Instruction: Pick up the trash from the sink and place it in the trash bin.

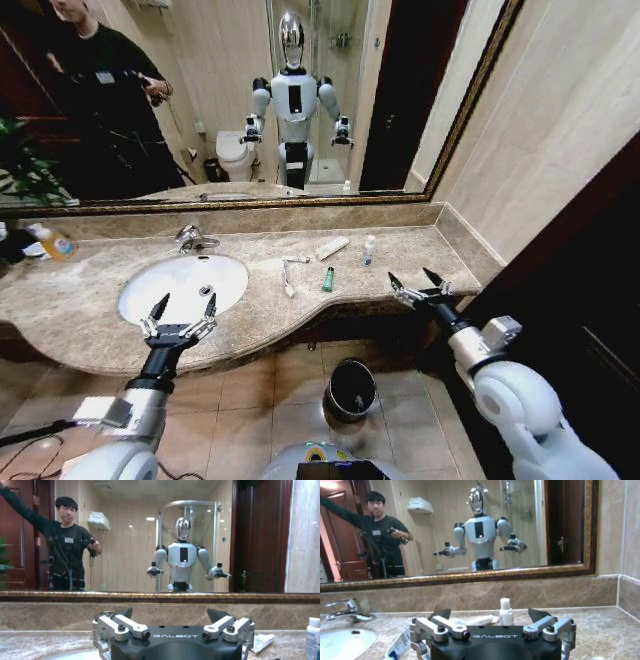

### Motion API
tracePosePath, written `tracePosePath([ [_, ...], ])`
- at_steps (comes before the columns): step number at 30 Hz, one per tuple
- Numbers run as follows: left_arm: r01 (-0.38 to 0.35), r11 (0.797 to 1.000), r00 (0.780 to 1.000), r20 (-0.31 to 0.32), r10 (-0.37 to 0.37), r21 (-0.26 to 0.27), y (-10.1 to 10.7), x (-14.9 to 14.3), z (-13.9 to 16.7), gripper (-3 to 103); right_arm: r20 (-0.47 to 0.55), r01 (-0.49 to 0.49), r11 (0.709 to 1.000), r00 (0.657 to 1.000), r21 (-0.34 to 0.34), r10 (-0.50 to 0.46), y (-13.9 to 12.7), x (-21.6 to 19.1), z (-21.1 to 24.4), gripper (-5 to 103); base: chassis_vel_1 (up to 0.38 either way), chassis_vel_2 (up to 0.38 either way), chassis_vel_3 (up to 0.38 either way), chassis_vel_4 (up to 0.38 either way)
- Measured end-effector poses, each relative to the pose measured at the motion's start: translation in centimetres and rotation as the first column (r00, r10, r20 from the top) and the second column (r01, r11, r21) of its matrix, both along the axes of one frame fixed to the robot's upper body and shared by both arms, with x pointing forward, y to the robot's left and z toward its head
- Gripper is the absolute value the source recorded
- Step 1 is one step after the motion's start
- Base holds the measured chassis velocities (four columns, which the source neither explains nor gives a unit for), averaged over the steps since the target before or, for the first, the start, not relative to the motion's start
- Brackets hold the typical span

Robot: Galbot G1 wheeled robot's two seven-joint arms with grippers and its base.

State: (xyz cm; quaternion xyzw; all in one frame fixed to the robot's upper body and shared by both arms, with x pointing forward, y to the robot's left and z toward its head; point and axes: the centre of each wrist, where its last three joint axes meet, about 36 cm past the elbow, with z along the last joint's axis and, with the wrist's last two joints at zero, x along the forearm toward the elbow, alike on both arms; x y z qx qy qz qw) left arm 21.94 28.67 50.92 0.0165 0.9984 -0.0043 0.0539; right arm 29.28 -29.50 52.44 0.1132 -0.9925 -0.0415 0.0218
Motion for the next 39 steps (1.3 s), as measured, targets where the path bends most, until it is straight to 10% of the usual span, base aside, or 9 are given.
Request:
tracePosePath([
  [25, 0.000, 1.000, 1.000, 0.000, 0.000, 0.000, 0.0, 0.0, 0.0, 100, 0.003, -0.033, 0.998, 0.999, -0.049, 0.034, -2.7, 8.1, -5.9, 100, 0.000, 0.000, 0.000, 0.000],
  [39, 0.000, 1.000, 1.000, 0.000, 0.000, 0.000, 0.0, 0.0, 0.0, 100, 0.041, -0.092, 0.995, 0.995, -0.050, 0.094, 2.5, 13.9, -9.4, 100, 0.000, 0.000, 0.000, 0.000],
])
